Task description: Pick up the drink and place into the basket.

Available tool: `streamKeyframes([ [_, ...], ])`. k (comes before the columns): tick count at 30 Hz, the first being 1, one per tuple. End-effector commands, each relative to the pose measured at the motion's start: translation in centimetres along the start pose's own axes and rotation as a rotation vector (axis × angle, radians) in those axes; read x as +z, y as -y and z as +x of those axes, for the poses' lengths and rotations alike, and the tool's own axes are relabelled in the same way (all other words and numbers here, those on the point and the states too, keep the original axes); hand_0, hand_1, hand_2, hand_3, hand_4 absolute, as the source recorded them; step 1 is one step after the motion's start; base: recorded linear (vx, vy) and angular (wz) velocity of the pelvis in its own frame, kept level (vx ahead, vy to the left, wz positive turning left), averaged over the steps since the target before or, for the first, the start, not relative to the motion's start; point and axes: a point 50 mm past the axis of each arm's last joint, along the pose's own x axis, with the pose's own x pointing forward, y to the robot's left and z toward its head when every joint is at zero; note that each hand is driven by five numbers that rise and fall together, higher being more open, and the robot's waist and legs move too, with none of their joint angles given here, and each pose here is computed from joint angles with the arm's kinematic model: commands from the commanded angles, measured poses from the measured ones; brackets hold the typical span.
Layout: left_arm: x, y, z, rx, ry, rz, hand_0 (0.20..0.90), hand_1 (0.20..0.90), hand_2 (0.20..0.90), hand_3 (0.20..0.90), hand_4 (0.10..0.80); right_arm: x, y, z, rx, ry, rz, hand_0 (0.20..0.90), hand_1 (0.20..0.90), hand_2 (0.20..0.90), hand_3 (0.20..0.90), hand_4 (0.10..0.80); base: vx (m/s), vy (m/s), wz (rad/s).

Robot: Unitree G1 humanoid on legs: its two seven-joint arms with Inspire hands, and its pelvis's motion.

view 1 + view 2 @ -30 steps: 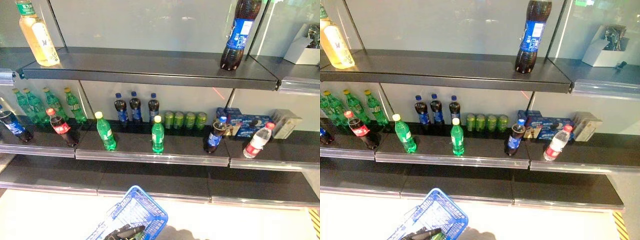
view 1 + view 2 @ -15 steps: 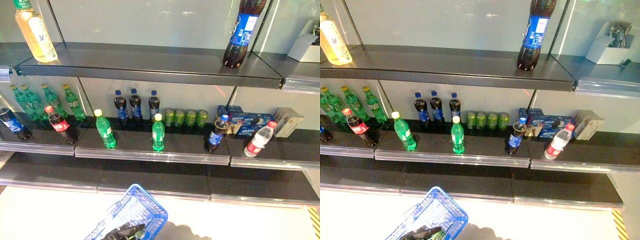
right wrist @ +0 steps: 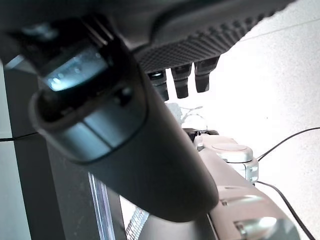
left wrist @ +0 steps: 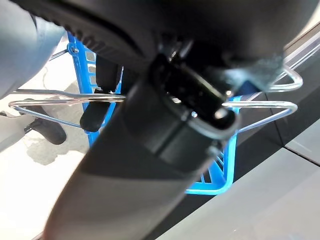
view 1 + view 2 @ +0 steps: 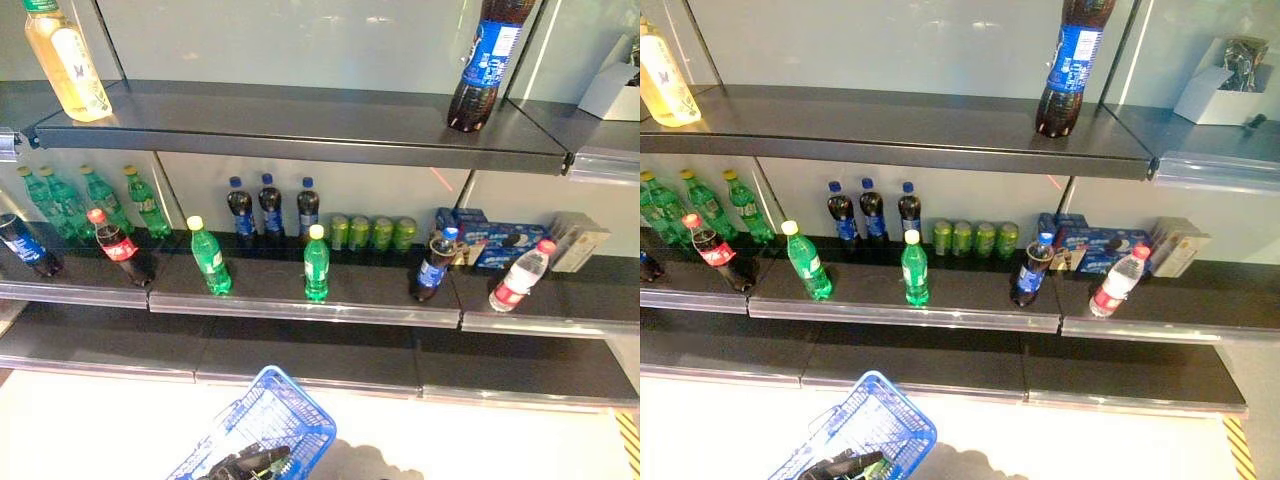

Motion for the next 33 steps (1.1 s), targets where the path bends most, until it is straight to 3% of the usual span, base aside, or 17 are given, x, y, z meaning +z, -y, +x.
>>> streamKeyframes([
  [1,1.4,-1.5,-0.5,-0.007,0.015,0.119,0.300,0.300,0.300,0.200,0.100,3.3,0.4,0.2,-0.034,0.068,-0.014,0.900,0.900,0.900,0.900,0.800,-0.029,0.220,0.01],
  [13,3.6,-1.6,-0.5,0.005,0.074,0.082,0.300,0.300,0.300,0.200,0.100,4.0,0.7,0.1,-0.020,0.111,-0.042,0.900,0.900,0.900,0.900,0.800,-0.001,0.272,0.16],
  [18,3.5,-0.5,-0.2,-0.022,0.060,0.120,0.300,0.300,0.300,0.200,0.100,3.3,0.5,0.1,-0.027,0.087,-0.018,0.900,0.900,0.900,0.900,0.800,0.105,0.024,0.69],
  [24,2.9,-0.5,-0.2,-0.050,0.037,0.145,0.300,0.300,0.300,0.200,0.100,2.1,0.6,0.1,-0.018,0.058,-0.037,0.900,0.900,0.900,0.900,0.800,0.154,-0.005,1.41],
  [33,1.8,-1.4,-0.5,-0.015,0.022,0.148,0.300,0.300,0.300,0.200,0.100,5.0,-0.3,0.2,0.020,0.151,-0.008,0.900,0.900,0.900,0.900,0.800,0.062,-0.113,0.53],
])
